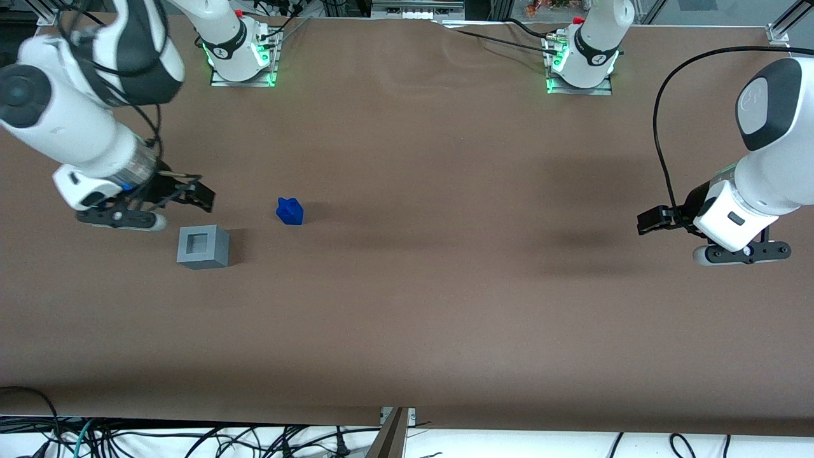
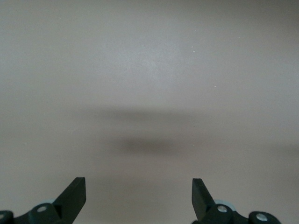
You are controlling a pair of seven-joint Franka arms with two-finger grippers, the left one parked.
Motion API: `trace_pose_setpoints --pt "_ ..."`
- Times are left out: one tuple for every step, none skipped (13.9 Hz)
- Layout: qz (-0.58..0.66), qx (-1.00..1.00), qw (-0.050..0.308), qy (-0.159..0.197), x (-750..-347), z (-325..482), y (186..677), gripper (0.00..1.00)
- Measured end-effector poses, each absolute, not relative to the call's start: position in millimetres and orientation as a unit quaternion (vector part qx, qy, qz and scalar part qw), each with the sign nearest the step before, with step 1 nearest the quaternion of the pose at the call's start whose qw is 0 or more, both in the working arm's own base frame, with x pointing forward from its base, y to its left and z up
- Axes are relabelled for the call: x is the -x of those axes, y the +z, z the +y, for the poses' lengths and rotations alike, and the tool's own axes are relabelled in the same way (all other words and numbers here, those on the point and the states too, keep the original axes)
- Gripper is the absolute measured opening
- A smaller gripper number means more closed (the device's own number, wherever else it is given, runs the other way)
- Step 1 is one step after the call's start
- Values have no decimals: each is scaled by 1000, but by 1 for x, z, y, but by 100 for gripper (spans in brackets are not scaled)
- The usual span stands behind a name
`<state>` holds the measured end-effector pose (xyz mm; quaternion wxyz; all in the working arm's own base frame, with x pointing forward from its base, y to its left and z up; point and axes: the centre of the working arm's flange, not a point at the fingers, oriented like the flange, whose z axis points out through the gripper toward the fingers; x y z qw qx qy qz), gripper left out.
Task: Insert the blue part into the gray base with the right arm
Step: 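Move the open right gripper over the blue part, then lower the right gripper and close it on the blue part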
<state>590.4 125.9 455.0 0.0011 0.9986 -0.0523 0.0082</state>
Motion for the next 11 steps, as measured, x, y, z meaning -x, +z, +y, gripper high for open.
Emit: trace_pose_setpoints --pt "-57 -998 -2 13 -590 141 437 100" --pt "-61 -998 -5 16 -589 155 416 100" --pt "-69 -997 -8 19 -587 169 393 100" --pt "-77 -997 -11 21 -583 180 368 100" --pt "-81 -996 -13 19 -577 188 343 100" --pt "-85 -996 -16 13 -568 193 317 100" --pt "-89 -996 -20 7 -559 196 296 100" --pt "-93 -995 -24 1 -551 197 280 100" --pt "-96 -995 -25 -6 -544 197 270 100" --pt "-98 -995 -24 -13 -539 196 264 100" --pt "-99 -995 -22 -20 -534 195 259 100"
